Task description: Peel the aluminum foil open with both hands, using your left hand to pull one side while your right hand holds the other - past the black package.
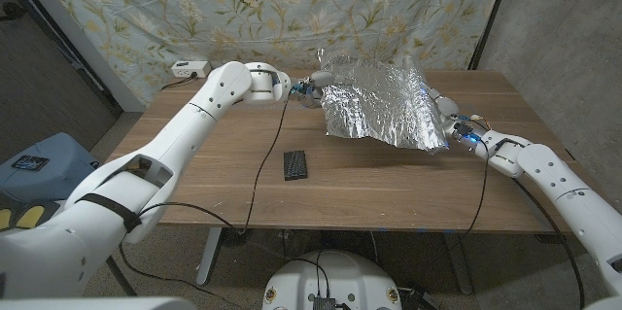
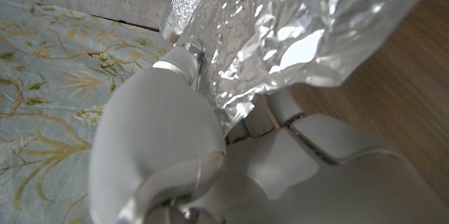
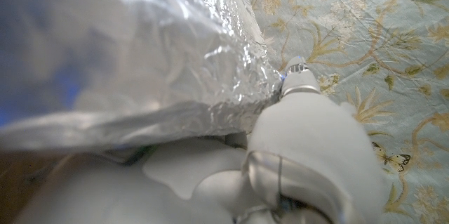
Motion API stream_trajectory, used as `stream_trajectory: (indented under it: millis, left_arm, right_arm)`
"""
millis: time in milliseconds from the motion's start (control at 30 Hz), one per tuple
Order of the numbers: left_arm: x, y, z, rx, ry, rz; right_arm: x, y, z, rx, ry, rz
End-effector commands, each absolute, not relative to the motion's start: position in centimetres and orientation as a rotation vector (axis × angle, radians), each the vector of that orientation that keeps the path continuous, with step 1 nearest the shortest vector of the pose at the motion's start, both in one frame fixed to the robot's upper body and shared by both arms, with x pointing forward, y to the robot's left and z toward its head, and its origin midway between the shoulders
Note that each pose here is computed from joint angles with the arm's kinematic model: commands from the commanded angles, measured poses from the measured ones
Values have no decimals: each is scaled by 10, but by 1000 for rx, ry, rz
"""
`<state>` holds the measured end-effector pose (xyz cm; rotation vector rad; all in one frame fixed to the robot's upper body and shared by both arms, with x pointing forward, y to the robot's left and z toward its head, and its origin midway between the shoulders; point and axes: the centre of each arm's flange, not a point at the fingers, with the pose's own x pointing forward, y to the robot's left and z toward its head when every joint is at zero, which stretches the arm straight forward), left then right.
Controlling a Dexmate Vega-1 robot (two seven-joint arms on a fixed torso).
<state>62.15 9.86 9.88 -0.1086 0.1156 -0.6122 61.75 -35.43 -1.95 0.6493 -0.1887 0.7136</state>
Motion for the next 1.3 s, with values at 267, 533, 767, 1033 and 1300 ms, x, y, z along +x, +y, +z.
stream_trajectory:
  millis: [267,533,767,1033,1300]
  left_arm:
    - [616,105,96,-121,99,-607]
    - [613,109,96,-121,93,-605]
    - [609,111,95,-123,91,-606]
    - [603,115,94,-120,87,-599]
    - [599,119,92,-128,82,-590]
  right_arm:
    - [615,-355,-22,652,-189,710]
    - [615,-355,-23,653,-192,717]
    - [613,-355,-25,654,-192,720]
    - [612,-357,-25,650,-186,719]
    - [612,-358,-27,649,-179,710]
